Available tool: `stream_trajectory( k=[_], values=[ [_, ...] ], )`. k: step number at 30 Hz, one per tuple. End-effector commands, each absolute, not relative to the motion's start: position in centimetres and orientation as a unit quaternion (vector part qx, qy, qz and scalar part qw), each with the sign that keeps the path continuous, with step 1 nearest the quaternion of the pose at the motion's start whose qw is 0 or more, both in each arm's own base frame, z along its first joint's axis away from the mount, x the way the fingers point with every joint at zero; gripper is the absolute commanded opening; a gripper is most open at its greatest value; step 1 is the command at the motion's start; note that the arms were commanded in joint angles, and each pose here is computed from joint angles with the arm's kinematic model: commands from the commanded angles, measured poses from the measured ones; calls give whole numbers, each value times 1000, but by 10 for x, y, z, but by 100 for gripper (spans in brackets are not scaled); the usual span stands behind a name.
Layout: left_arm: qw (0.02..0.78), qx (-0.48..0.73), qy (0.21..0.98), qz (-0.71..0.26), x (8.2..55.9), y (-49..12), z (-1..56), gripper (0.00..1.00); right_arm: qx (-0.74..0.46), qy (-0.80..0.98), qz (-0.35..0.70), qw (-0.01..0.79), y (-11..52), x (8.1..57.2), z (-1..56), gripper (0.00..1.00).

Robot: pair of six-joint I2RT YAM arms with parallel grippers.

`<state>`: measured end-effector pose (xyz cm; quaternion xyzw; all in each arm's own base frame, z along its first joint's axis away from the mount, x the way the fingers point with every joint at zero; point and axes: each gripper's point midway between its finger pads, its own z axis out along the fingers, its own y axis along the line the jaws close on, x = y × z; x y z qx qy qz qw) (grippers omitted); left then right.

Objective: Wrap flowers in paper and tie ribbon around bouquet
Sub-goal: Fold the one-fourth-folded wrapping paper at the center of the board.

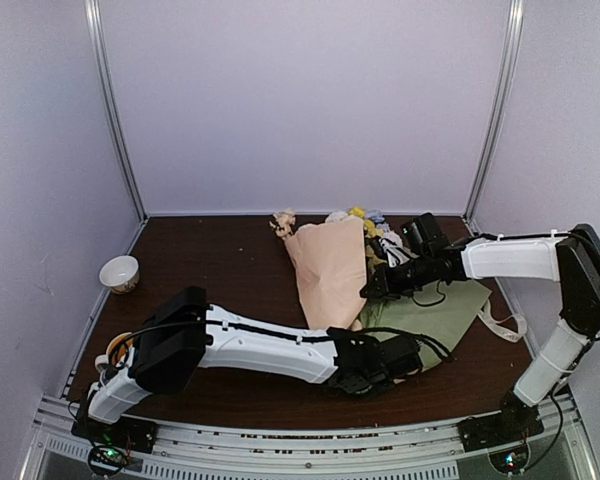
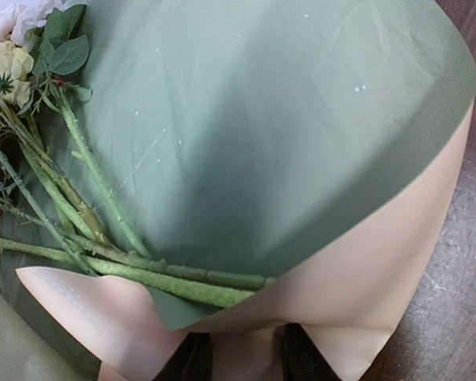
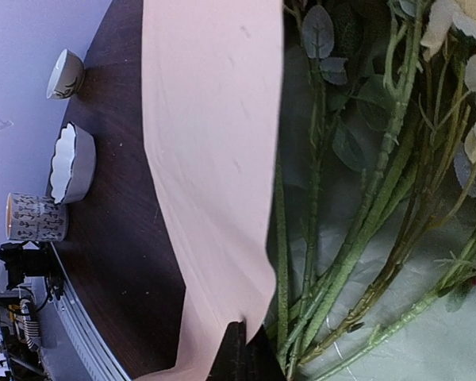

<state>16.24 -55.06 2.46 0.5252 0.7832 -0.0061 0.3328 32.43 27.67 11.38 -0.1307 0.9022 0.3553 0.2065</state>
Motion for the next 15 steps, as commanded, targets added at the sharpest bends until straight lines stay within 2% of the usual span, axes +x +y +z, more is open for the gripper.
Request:
stream_trajectory(
  k=[1,4,10,15],
  values=[
    [302,545,782,-16,149,-544,18,38,-112,916,327,205,260,330,88,0],
    [319,545,775,-32,150,-551,43,46,-106,916,332,200,258,334,82,0],
    [370,551,743,-83,140,-566,117,71,-110,913,336,201,262,339,82,0],
    [408,534,731,-116,130,-557,167,75,-112,915,334,198,262,340,80,0]
  ],
)
